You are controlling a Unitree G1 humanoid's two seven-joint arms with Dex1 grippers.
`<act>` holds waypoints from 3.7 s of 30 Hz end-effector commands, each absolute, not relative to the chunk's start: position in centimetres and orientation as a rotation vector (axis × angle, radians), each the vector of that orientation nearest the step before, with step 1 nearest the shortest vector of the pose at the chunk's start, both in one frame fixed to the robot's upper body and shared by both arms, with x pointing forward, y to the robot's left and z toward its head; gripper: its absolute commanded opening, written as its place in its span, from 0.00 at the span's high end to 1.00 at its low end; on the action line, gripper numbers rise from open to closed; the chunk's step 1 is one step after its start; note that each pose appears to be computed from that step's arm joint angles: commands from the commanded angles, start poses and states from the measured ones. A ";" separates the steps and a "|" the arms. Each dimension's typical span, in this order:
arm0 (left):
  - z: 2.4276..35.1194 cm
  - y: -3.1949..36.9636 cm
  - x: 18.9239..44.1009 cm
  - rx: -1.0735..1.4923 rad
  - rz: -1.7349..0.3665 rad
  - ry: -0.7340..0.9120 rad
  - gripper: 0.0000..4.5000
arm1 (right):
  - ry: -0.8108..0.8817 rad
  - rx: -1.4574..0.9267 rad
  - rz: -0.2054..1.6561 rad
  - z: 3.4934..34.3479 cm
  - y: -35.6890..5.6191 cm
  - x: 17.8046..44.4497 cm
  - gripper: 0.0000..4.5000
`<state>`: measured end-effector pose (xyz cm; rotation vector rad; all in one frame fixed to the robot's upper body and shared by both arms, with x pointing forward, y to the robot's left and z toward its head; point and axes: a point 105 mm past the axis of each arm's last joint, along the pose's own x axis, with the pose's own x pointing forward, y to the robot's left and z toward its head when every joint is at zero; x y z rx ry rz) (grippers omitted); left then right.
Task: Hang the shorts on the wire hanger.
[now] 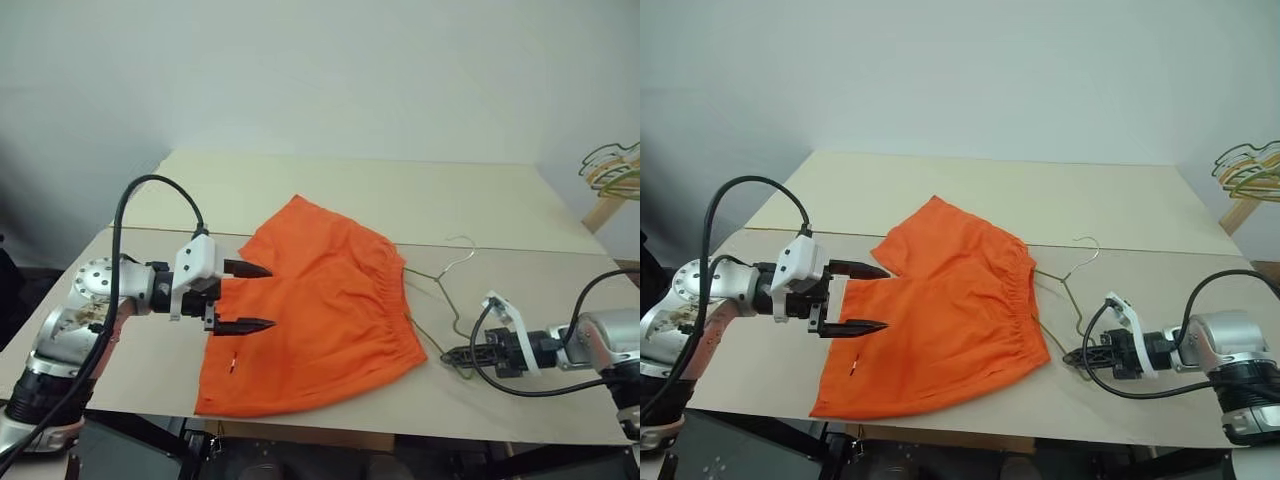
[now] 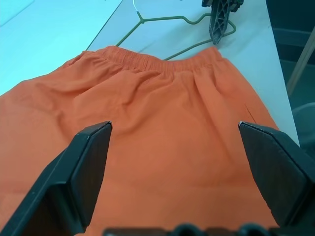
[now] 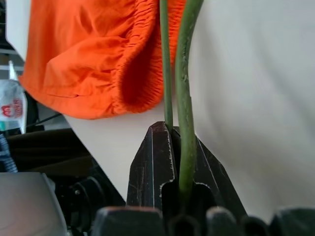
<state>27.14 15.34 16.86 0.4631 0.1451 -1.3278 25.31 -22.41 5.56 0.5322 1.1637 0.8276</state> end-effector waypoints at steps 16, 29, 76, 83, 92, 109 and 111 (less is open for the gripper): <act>17.7 15.7 26.6 0.552 -1.319 0.108 0.01 | 1.038 0.811 0.810 6.5 -20.5 28.8 1.00; 19.6 15.8 29.1 0.627 -1.285 0.037 0.01 | 0.494 -0.287 0.717 15.1 -18.8 31.1 1.00; 20.5 10.5 38.3 0.931 -1.435 0.053 1.00 | 0.386 -0.831 0.933 18.4 -15.0 29.4 0.53; 20.9 11.3 38.5 0.856 -1.411 0.082 1.00 | 0.409 -0.647 0.693 19.5 -20.3 29.4 0.01; 21.1 11.9 38.2 0.805 -1.413 0.110 1.00 | 0.450 -0.315 0.672 15.6 -22.0 25.8 0.01; 21.4 12.1 38.0 0.806 -1.415 0.118 1.00 | 0.485 0.085 0.891 9.4 -9.7 29.9 0.36; 21.4 12.2 38.0 0.806 -1.411 0.120 1.00 | 0.476 0.096 0.888 9.7 -10.2 29.9 0.52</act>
